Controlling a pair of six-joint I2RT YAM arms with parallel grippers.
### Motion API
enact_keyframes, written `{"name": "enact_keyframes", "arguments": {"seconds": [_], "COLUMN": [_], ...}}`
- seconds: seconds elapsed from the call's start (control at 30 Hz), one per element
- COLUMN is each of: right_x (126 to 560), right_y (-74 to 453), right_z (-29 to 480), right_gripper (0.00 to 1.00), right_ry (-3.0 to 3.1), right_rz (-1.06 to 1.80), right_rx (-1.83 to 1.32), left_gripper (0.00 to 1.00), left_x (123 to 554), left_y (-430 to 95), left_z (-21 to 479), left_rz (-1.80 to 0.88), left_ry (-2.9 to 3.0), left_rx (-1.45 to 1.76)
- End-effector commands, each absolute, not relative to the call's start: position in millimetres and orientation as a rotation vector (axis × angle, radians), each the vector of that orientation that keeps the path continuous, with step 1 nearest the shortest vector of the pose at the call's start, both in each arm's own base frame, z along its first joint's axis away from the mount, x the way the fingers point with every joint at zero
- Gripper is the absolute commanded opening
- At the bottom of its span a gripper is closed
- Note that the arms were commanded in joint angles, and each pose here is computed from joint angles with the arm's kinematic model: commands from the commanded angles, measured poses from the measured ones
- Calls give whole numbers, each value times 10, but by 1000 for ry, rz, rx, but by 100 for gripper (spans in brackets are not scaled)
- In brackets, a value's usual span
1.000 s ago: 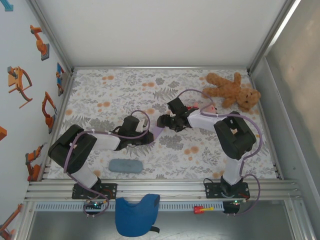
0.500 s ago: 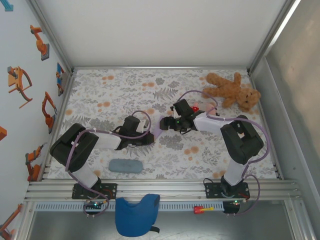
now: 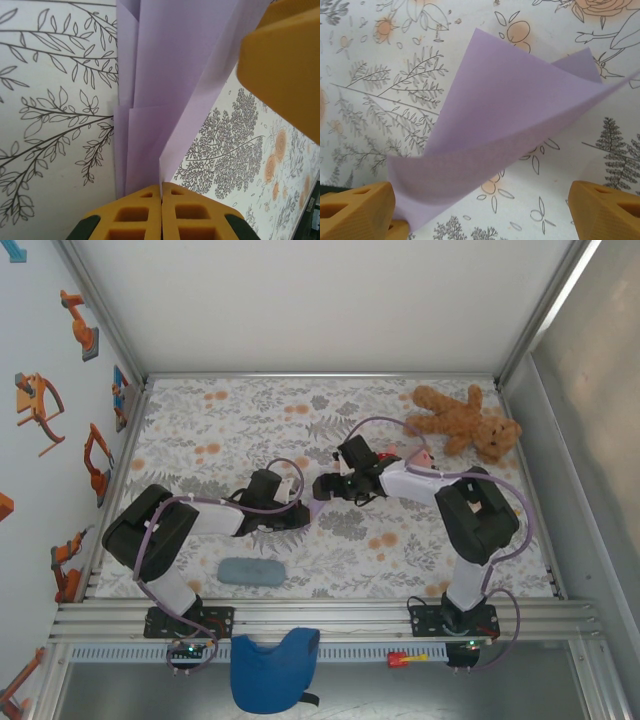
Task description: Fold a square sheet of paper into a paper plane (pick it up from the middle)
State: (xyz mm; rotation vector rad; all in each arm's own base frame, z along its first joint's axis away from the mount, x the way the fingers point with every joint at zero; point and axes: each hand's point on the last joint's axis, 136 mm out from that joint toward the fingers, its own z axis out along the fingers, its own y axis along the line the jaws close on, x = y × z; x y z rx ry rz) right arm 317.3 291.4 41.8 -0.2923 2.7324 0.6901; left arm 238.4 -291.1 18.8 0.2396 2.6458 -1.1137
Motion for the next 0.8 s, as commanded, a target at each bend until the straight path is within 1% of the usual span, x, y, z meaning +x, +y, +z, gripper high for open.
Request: {"name": "enact_keyframes", "arguments": {"seconds": [0.0, 0.17, 0.33, 0.5, 0.63, 0.77], "right_x": [3185, 3197, 3193, 3171, 3147, 3116], "right_y": [2863, 2794, 2769, 2684, 2620, 2587], "right_z": [322, 198, 95, -19, -121, -212], "right_gripper": [87, 81, 81, 80, 78, 78], "right_ry": [2774, 2827, 2878, 2935, 2976, 3015], "right_rz": [592, 506, 441, 309, 208, 135], "right_rx": [-308, -293, -291, -284, -260, -224], "left_gripper": [7, 7, 7, 8, 10, 14], "left_x": [2390, 2402, 2402, 2427, 2443, 2447], "left_y": [-2897, -2890, -2876, -2864, -2865, -2853], "left_z": [162, 149, 107, 127, 187, 253], "left_rz": [-1129, -1159, -1173, -1187, -1199, -1201], "left_ry": [2673, 2672, 2681, 2673, 2660, 2650], "left_rx": [210, 173, 143, 115, 111, 104]}}
